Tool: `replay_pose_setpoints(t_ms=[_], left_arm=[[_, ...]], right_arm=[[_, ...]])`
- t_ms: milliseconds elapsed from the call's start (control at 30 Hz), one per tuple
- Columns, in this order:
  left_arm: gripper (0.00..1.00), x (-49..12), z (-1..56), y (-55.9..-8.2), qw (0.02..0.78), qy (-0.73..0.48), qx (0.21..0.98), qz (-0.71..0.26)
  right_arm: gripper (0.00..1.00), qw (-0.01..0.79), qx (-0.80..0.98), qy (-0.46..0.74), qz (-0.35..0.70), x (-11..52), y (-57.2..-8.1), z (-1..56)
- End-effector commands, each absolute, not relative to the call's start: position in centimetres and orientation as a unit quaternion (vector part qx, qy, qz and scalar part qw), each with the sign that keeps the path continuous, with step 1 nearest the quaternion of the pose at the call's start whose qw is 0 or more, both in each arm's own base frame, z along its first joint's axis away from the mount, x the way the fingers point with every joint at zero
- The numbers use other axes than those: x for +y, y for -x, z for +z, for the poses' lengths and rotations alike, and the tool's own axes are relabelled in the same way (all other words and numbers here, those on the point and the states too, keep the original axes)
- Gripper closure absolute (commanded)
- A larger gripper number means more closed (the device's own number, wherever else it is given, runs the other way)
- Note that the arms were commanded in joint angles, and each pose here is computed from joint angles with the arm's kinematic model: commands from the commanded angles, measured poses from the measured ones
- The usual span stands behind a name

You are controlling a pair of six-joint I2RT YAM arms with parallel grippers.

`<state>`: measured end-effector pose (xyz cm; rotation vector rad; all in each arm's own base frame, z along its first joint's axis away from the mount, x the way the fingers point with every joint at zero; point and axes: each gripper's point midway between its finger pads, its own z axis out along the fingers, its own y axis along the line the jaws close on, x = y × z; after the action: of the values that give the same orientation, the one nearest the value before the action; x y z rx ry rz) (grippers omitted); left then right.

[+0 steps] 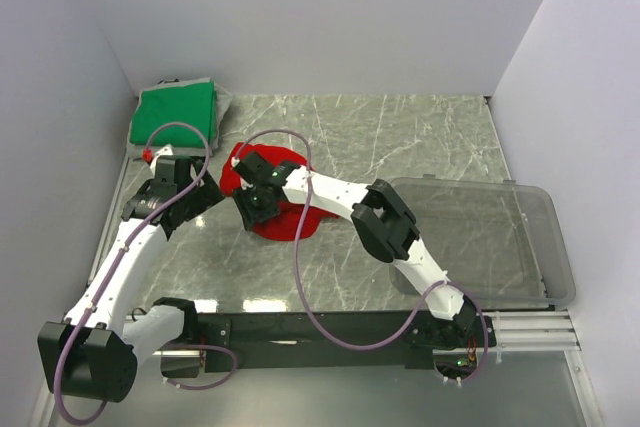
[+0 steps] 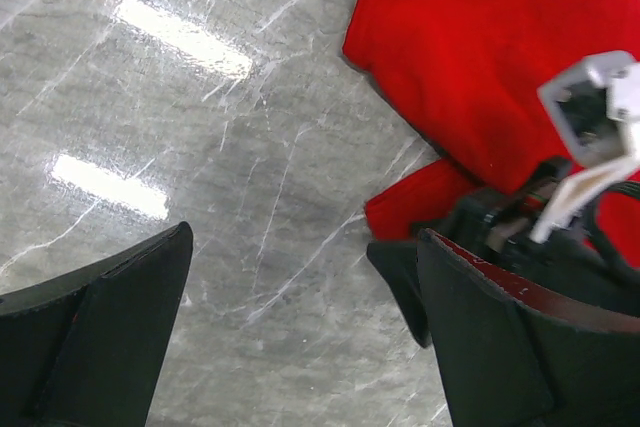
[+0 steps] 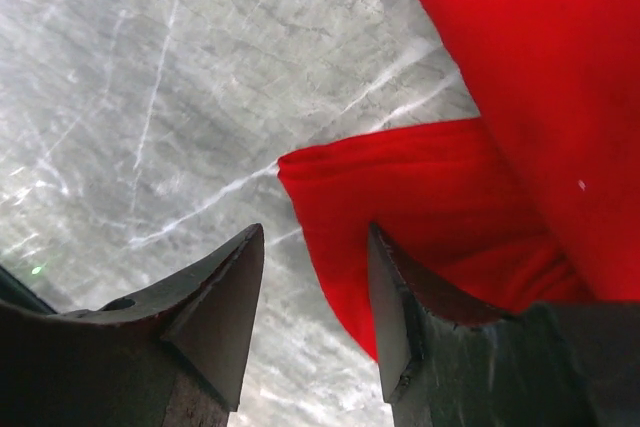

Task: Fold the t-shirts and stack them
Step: Flatten the tshirt out

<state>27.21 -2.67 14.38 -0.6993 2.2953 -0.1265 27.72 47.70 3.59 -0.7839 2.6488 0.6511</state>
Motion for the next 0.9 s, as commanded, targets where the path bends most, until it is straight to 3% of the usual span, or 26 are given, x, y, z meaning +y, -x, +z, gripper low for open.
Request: replay_pose_setpoints(t_ms=[0, 233, 267, 300, 367, 467, 500, 700, 867], left_arm=[[0.01, -2.9, 14.4, -27.1, 0.361, 0.270, 0.891, -0.060], [0.01, -3.0, 14.2, -27.2, 0.357, 0.266, 0.894, -0.058], [0.01, -3.0, 14.3, -27.2, 0.358, 0.266, 0.893, -0.057], [0.01, -3.0, 14.4, -27.3, 0.360, 0.264, 0.893, -0.056], [0.01, -2.9, 14.6, -27.4, 0.362, 0.264, 0.892, -0.055], [0.01, -2.8, 14.9, -27.6, 0.367, 0.265, 0.890, -0.054], [0.00, -2.8, 15.0, -27.6, 0.369, 0.265, 0.890, -0.053], [0.01, -3.0, 15.6, -28.4, 0.380, 0.267, 0.883, -0.064], [0.01, -3.6, 15.0, -29.6, 0.387, 0.273, 0.877, -0.079]], right_arm=[[0.47, 0.181, 0.910, 0.284, 0.244, 49.7, -28.5, 5.2], [0.50, 0.177, 0.927, 0.271, 0.190, 48.8, -29.3, 1.9], [0.54, 0.174, 0.931, 0.267, 0.180, 48.5, -29.3, 1.5], [0.65, 0.168, 0.935, 0.262, 0.171, 48.0, -29.4, 1.3], [0.74, 0.157, 0.940, 0.254, 0.165, 47.3, -29.1, 0.7], [0.98, 0.154, 0.942, 0.240, 0.176, 46.5, -29.0, 1.3], [1.00, 0.154, 0.943, 0.232, 0.180, 46.2, -29.1, 1.7], [1.00, 0.185, 0.925, 0.211, 0.255, 44.7, -29.9, 10.7], [1.00, 0.260, 0.902, 0.182, 0.291, 40.3, -29.9, 23.4]])
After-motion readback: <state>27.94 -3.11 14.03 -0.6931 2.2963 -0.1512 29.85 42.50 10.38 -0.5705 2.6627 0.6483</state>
